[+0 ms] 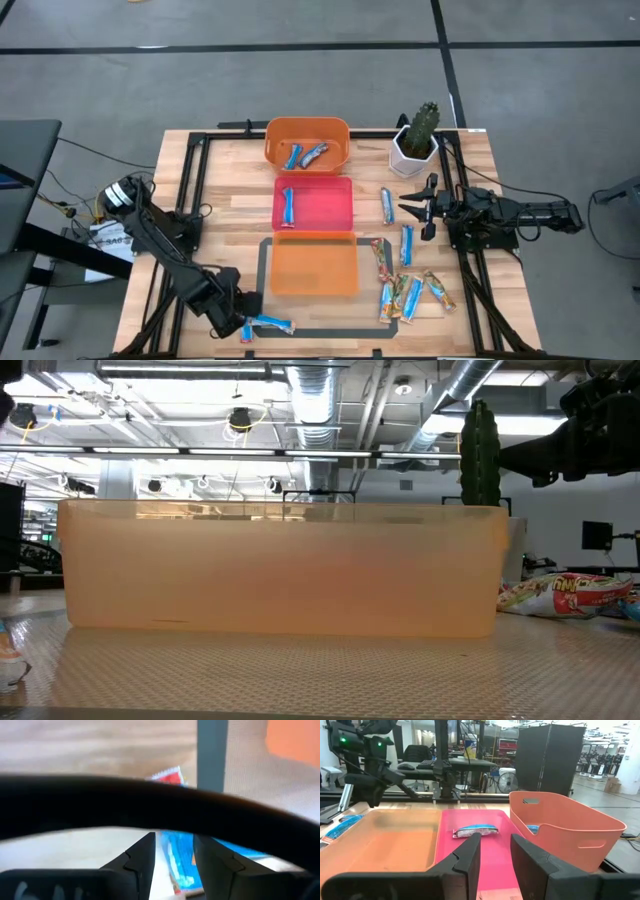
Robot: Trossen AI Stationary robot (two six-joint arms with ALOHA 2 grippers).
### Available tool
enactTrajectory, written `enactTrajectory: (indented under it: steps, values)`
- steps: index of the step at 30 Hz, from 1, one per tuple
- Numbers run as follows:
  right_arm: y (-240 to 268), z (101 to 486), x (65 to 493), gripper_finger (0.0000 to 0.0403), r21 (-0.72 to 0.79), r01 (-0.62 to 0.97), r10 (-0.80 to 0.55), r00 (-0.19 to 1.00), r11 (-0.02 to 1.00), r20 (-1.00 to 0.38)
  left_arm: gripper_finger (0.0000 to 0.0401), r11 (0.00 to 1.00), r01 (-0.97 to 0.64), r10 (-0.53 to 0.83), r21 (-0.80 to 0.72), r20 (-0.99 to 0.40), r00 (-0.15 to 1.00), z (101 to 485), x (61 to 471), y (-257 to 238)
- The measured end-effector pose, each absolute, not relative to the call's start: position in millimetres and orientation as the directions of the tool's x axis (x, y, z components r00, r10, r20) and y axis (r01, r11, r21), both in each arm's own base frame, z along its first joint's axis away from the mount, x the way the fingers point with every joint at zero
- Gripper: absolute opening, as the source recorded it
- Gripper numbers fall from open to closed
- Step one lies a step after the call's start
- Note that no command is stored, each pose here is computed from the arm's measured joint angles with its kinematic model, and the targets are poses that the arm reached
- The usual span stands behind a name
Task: Pick and place Granola Bars by type
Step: Put the red granola bar into the red bin
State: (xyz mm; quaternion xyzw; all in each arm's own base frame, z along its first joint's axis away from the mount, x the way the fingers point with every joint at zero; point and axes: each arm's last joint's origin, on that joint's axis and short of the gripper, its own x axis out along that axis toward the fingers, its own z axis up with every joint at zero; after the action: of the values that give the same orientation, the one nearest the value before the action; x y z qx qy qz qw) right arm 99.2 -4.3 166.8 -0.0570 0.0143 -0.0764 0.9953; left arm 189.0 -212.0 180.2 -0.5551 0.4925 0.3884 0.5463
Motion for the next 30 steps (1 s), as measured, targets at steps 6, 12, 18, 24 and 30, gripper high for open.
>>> enactTrajectory:
  steps: [6, 12, 18, 24, 30]
  values:
    - [-4.3, 166.7, 99.2, 0.0102, -0.116, 0.151, -0.154, 0.988, 0.982, -0.02, 0.0152, 0.08, -0.969, -0.111, -0.234, -0.968, 0.225, 180.3, 192.9, -208.6]
    - [-4.3, 166.7, 99.2, 0.0102, -0.116, 0.151, -0.154, 0.988, 0.982, -0.02, 0.0192, 0.053, -0.98, -0.146, -0.191, -0.973, 0.181, 177.5, 196.0, -207.7]
    - [-4.3, 166.7, 99.2, 0.0102, -0.116, 0.151, -0.154, 0.988, 0.982, -0.02, 0.021, 0.042, -0.98, -0.164, -0.196, -0.969, 0.187, 169.1, 202.2, -212.6]
    - [-4.3, 166.8, 99.2, 0.0102, -0.116, 0.15, -0.154, 0.988, 0.982, -0.02, 0.021, 0.043, -0.989, -0.156, -0.14, -0.979, 0.132, 157.6, 204.9, -212.8]
    - [-4.3, 166.7, 99.2, 0.0102, -0.116, 0.15, -0.154, 0.988, 0.982, -0.02, 0.021, 0.063, -0.994, -0.155, -0.085, -0.985, 0.074, 146.2, 206.3, -214.2]
